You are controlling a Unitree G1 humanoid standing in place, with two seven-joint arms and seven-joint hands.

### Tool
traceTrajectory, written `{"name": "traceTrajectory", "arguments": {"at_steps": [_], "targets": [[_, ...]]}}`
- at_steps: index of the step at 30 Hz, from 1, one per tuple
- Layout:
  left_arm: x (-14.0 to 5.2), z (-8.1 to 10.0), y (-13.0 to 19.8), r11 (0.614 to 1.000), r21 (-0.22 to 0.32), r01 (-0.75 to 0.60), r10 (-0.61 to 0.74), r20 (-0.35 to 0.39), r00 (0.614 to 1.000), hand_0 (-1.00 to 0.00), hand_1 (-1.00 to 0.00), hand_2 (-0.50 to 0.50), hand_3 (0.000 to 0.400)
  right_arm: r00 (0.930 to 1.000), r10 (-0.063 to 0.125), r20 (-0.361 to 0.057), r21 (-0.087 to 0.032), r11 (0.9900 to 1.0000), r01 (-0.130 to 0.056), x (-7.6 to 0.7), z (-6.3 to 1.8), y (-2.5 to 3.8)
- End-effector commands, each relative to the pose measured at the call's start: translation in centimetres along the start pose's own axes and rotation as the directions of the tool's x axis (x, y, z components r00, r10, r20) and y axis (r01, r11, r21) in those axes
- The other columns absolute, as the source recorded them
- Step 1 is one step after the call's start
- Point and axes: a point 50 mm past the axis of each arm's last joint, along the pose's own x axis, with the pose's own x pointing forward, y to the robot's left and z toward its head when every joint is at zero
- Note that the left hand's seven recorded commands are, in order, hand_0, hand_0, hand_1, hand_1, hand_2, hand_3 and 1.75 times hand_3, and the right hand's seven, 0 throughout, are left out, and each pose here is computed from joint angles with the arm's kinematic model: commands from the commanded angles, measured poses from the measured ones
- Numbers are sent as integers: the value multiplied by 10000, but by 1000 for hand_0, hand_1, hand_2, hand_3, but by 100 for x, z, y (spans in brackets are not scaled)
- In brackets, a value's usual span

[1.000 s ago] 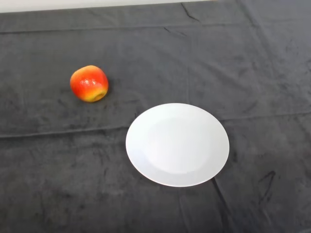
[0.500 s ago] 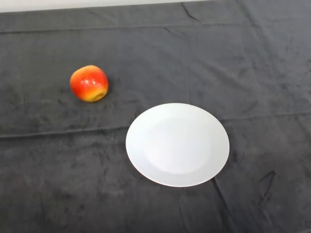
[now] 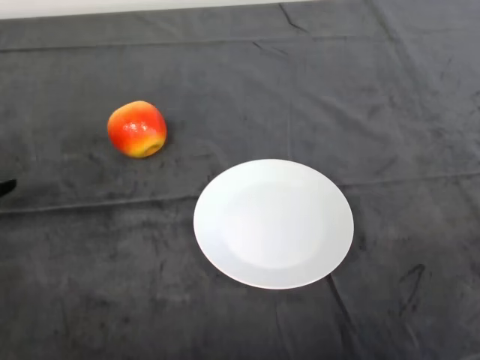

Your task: Move the apple to the plate

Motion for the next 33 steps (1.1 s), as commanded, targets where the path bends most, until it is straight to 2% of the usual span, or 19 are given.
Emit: {"name": "traceTrajectory", "arguments": {"at_steps": [1,10,16,33], "targets": [[-32,79,-114,9980,247,581,-590,377,9975,0,0,0,0,9996,-23,-288,-250,9997,16,20,-111,6],[-144,215,-413,9896,38,1441,-1441,661,9874,0,0,0,0,9996,-14,-275,-244,9997,7,20,-112,6],[-167,285,-483,9806,7,1962,-1957,787,9775,0,0,0,0,9996,-7,-267,-239,9997,1,19,-113,6],[-193,358,-722,9529,286,3020,-3033,737,9500,0,0,0,0,9997,5,-254,-233,9997,-11,19,-114,6]]}}
